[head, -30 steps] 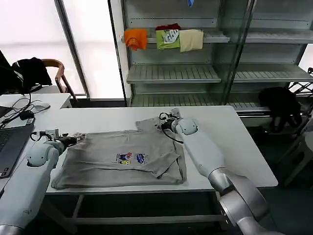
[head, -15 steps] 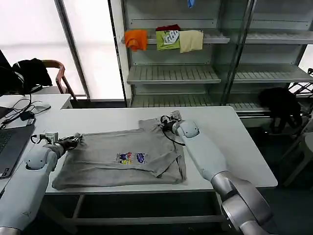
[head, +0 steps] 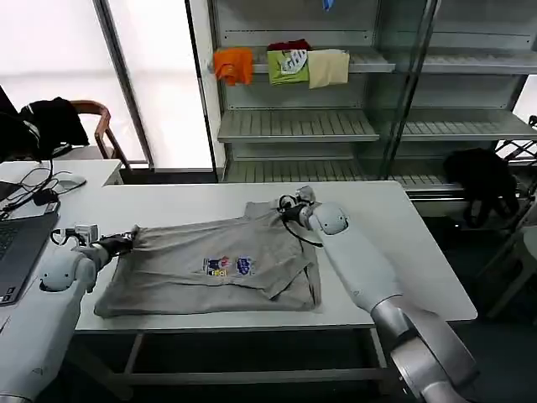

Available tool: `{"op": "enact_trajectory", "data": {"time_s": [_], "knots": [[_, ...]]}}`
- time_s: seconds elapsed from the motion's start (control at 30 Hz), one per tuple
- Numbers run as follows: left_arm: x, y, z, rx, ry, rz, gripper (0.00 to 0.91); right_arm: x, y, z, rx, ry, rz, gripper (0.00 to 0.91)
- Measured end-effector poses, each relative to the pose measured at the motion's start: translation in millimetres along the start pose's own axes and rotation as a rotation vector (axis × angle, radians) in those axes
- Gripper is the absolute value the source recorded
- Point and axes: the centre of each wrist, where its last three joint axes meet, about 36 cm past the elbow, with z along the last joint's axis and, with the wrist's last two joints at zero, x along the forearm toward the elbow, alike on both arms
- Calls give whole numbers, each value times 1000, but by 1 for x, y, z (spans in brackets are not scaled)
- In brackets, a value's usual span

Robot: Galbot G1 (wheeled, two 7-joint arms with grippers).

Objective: Fold and organize the clothes.

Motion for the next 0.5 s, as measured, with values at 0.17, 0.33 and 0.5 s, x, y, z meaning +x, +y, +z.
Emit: {"op": "enact_trajectory", "data": {"time_s": [0.17,0.33,0.5], "knots": [[14,-4,-7,11,-56,6,10,19,6,-8,18,-55,-3,0],[30,-7,-7,23,-106,6,10,42,16,-11,25,-114,-7,0],[46,-11,1,33,-143,-2,10,66,24,-7,20,-164,5,0]]}}
